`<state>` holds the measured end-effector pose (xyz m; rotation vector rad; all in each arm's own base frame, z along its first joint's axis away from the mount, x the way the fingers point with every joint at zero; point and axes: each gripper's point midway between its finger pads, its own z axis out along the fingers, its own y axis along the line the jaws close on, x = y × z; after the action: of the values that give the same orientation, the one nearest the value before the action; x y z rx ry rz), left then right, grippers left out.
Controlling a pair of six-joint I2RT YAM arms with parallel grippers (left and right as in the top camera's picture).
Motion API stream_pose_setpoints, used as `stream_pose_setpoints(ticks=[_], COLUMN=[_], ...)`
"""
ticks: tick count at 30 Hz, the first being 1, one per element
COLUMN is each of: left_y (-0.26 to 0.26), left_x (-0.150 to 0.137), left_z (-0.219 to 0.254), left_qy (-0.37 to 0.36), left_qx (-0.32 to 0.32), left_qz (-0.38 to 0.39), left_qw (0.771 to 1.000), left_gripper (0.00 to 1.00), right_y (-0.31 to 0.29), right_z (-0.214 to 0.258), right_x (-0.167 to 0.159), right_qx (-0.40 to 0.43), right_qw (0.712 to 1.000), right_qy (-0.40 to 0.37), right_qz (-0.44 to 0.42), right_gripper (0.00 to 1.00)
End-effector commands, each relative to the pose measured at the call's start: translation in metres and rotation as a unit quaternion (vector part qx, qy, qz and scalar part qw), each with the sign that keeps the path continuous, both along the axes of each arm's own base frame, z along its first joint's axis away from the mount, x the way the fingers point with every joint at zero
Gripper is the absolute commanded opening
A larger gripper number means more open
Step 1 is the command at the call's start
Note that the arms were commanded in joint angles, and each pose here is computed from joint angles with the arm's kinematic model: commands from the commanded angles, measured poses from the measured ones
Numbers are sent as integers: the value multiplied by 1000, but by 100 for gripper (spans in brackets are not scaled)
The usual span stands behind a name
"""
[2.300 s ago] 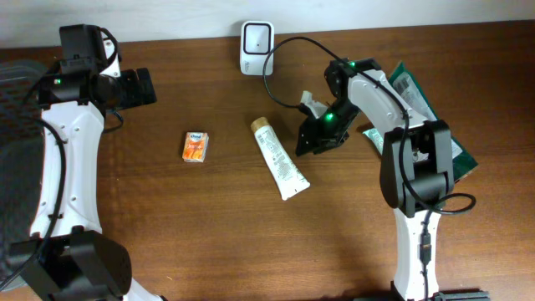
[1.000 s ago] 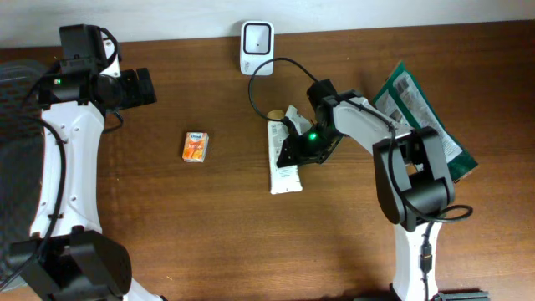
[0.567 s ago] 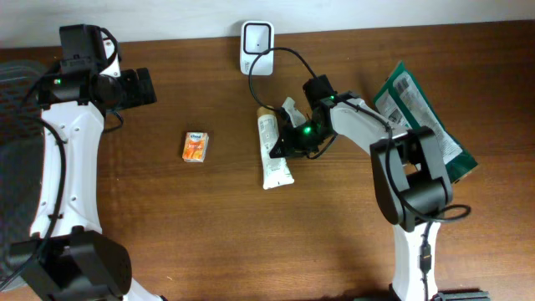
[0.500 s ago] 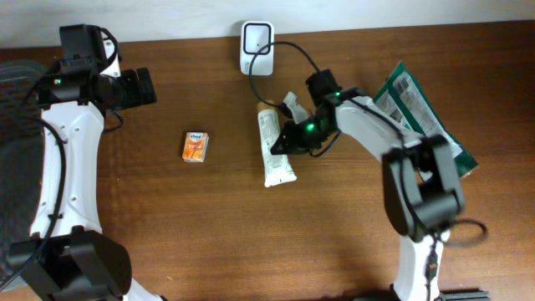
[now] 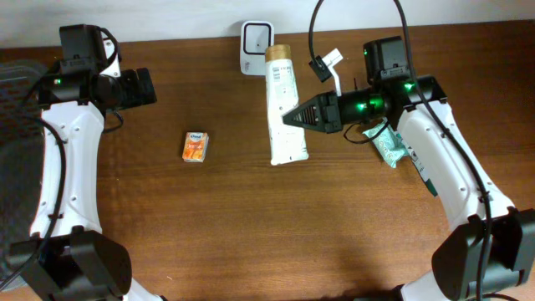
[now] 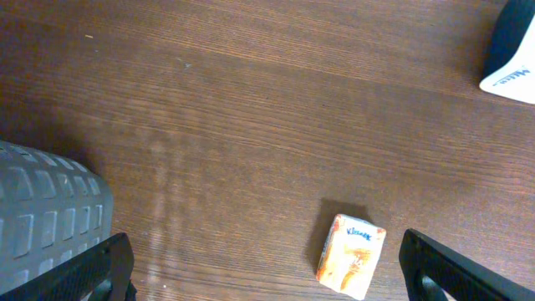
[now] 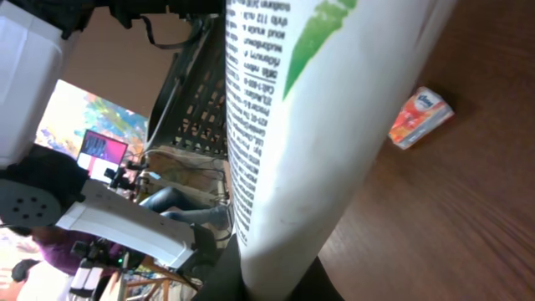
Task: Scan the item barcode
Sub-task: 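Lift the tube and hold it at the scanner, then place the tube on the table right near the pouch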
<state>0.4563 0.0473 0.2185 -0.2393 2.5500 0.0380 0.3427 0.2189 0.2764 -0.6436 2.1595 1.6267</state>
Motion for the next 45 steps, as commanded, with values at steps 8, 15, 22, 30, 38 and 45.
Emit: stream_pose_setpoints(ticks=[8, 15, 22, 30, 38, 45], left_y=[2, 2, 2, 2, 2, 2], left_x=[-1, -1, -1, -1, -1, -1], left_z=[4, 4, 4, 4, 4, 4], left_qy=[-4, -4, -4, -4, -4, -4], left_qx=[6, 6, 7, 6, 6, 6], left_qz=[-3, -3, -3, -3, -3, -3], left_qw=[1000, 1000, 1000, 1000, 1000, 1000], left_gripper=[99, 99, 99, 99, 99, 99], right_y=[-5, -5, -12, -29, 6, 22], right_z=[12, -38, -115, -144, -132, -39], right_x=[36, 183, 270, 285, 269, 178], right_qx=[-263, -553, -655, -669, -641, -460], right_qw=[954, 726, 567, 547, 585, 802], right_qy=[-47, -310, -410, -398, -412, -253], right_qz=[-135, -266, -285, -308, -276, -285], right_gripper=[4, 4, 4, 4, 4, 4])
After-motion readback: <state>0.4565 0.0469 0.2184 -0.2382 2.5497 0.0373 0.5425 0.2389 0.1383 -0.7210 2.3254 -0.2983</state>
